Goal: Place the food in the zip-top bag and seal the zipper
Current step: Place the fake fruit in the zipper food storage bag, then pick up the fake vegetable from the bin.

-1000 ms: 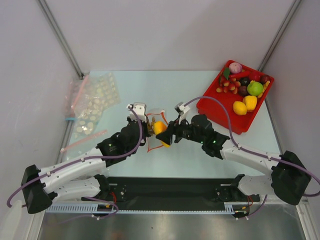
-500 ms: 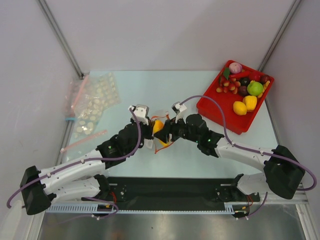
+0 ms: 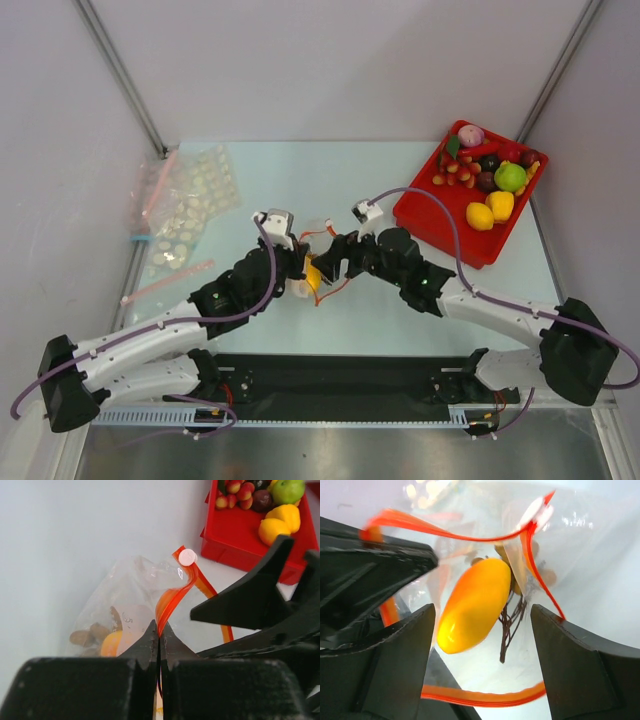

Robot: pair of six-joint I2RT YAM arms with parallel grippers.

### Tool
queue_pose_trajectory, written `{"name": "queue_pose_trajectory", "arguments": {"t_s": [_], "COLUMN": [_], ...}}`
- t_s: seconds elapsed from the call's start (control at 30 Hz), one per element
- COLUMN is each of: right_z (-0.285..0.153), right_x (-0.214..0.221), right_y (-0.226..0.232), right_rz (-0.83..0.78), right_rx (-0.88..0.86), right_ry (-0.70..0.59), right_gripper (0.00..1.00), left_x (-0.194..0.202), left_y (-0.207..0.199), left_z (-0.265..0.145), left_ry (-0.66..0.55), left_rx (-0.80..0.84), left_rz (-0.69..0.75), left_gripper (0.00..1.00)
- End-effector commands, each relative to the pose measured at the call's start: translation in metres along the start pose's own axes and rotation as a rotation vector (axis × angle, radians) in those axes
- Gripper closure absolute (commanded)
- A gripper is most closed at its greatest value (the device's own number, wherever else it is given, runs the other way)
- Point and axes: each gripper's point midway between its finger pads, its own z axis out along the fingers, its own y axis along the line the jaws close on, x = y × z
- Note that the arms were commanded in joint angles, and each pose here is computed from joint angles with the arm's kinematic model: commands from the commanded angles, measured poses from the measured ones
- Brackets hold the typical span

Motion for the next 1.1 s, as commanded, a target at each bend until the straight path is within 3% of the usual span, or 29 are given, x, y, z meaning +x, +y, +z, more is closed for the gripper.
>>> {"name": "queue_pose_trajectory", "arguments": {"t_s": [0.0, 0.13, 0.33, 0.7, 0.93, 1.07], "right_z": [-0.015, -0.03, -0.055, -0.112, -0.154, -0.165], "right_x": [-0.034, -0.049, -0.075, -0.098, -0.119, -0.14], "right_y": [0.01, 0.011, -0.028, -0.17, -0.26, -0.299], "right_rz": [-0.028, -0.052, -0.063, 0.194, 0.408, 0.452], "right_rx": [-0.002, 0.01, 0.243, 0.663, 0.888, 0.968], "right_ry": [-0.109, -0.164, -0.252, -0.381, -0.606, -0.712], "right_gripper": [0.18, 0.22, 0.34, 0.35, 0.34, 0.34], "left_x": [-0.015, -0.014, -0.015, -0.022, -0.022, -0.022], "left_y": [0.003, 0.011, 0.015, 0.008, 0.003, 0.011], "left_z": [-0.001, -0.001, -0.002, -0.011, -0.012, -0.013], "left_ry": [-0.027, -0.021, -0.025, -0.082, -0.082, -0.089], "left_rx": [-0.039, -0.08, -0.093, -0.01, 0.021, -0.021], "left_rz": [-0.053, -0.049, -0.027, -0.051, -0.052, -0.077], "left_gripper": [1.0, 1.0, 1.0, 1.0, 1.0, 1.0]}}
